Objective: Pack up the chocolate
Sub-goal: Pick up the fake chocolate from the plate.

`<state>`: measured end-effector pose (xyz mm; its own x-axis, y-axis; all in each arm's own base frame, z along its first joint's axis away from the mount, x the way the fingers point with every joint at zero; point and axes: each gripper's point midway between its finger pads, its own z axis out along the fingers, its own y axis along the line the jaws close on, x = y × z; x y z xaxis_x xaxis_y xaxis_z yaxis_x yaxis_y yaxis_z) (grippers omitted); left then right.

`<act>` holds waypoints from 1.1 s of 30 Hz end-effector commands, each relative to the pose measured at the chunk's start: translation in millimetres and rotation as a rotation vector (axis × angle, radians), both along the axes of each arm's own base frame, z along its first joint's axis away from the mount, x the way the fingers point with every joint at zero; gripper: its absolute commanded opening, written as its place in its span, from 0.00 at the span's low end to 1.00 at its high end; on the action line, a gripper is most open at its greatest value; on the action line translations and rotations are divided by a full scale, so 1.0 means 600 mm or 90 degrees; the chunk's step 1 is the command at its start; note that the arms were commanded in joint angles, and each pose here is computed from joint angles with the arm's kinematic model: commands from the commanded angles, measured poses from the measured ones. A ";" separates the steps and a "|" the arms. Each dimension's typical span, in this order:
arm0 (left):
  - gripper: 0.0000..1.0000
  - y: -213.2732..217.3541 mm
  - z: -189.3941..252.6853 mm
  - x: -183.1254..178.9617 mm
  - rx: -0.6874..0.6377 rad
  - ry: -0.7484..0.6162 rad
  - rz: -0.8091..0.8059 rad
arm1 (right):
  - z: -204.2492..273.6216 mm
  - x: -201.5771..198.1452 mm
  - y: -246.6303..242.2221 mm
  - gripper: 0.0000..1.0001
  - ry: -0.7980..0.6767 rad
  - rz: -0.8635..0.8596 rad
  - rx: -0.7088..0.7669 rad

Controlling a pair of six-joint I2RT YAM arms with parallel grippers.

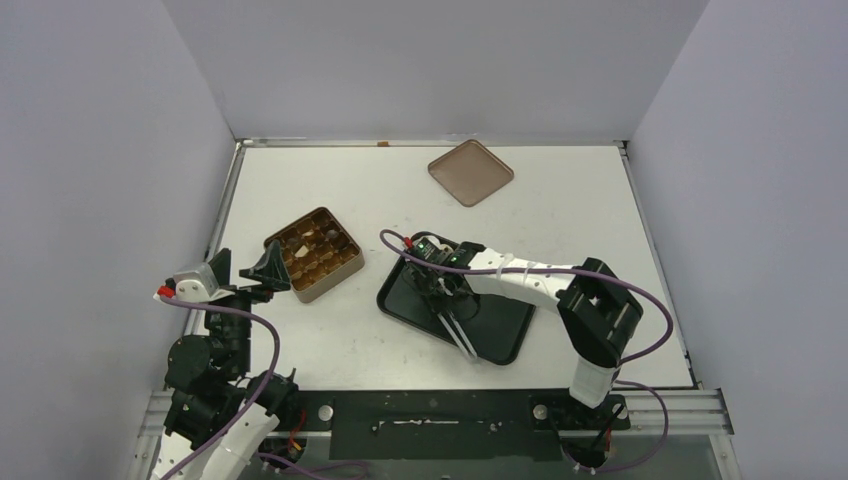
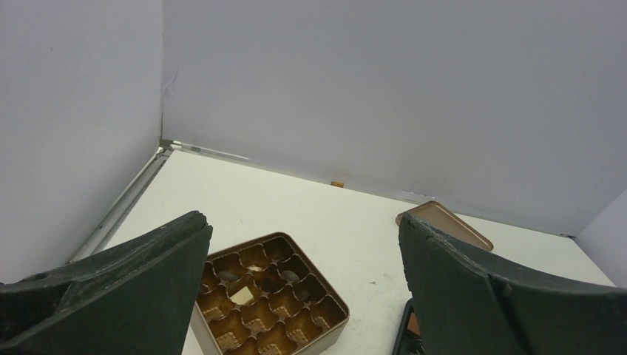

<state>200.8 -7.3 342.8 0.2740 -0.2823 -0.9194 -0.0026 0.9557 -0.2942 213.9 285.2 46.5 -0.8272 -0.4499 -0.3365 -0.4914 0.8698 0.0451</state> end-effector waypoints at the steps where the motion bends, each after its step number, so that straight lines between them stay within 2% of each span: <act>1: 0.97 -0.001 0.014 -0.005 -0.012 -0.019 -0.007 | 0.037 0.023 -0.004 0.39 -0.047 -0.029 0.003; 7: 0.97 -0.002 0.015 -0.006 -0.013 -0.022 -0.010 | 0.025 0.007 -0.016 0.41 -0.026 -0.027 0.003; 26: 0.97 -0.001 0.015 -0.006 -0.013 -0.022 -0.008 | 0.010 0.028 -0.007 0.44 -0.008 -0.018 -0.002; 33: 0.97 0.000 0.015 -0.006 -0.012 -0.021 -0.007 | 0.009 0.045 0.013 0.42 -0.017 -0.012 0.012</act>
